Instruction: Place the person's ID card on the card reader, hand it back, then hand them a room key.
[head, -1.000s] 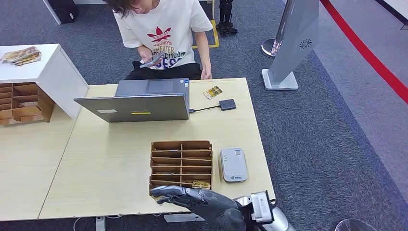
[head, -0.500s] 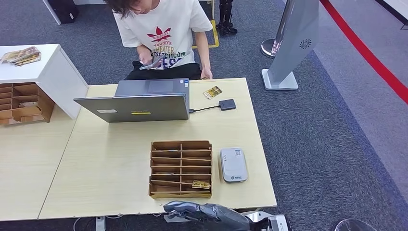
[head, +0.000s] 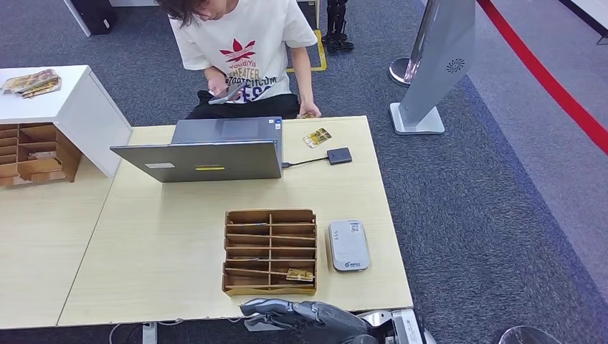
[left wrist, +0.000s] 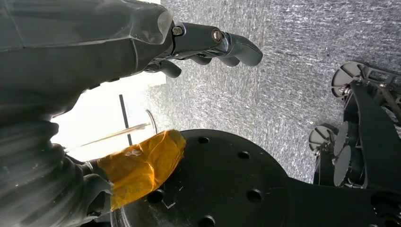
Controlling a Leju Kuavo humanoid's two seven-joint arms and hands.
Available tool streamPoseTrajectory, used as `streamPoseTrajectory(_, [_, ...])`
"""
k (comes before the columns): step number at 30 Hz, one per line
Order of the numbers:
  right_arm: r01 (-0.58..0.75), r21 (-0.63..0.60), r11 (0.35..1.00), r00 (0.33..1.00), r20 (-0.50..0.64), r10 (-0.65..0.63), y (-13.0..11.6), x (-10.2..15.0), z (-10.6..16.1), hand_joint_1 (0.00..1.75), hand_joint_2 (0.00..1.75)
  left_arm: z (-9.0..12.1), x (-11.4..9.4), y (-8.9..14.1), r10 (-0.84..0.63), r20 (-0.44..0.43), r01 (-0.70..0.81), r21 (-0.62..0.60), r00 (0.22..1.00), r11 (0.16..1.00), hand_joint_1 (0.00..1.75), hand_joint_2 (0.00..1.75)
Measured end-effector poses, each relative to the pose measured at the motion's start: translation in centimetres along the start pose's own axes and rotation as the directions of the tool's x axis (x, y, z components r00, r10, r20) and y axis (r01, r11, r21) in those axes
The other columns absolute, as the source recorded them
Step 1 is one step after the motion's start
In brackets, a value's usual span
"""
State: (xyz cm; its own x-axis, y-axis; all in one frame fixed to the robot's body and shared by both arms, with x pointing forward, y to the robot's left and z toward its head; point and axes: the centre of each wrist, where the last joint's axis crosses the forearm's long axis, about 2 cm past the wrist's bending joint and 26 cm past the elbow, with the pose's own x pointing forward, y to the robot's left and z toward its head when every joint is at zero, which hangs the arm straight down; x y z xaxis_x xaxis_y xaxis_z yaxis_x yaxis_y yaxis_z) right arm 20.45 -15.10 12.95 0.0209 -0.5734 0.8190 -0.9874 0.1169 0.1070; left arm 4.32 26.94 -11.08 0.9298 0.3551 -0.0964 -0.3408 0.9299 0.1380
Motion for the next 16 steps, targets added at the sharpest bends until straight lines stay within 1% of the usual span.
streamPoseTrajectory(5, [-0.007, -0.054, 0.999, 0.998, -0.063, 0.004, -0.58, 0.20, -0.44, 0.00, 0.00, 0.03, 0.29, 0.12, 0.023, -0.008, -0.023, 0.004, 1.000, 1.000, 0.00, 1.75])
streamPoseTrajectory(11, [0.019, -0.048, 0.999, 0.999, -0.049, -0.022, -0.79, 0.11, -0.36, 0.00, 0.00, 0.04, 0.35, 0.16, 0.026, -0.009, -0.026, 0.005, 1.000, 1.000, 0.00, 1.75])
streamPoseTrajectory(16, [-0.020, -0.060, 0.998, 0.997, -0.081, 0.015, -0.86, -0.01, -0.57, 0.00, 0.00, 0.07, 0.47, 0.13, 0.046, -0.011, -0.045, 0.010, 0.999, 0.999, 0.00, 1.75])
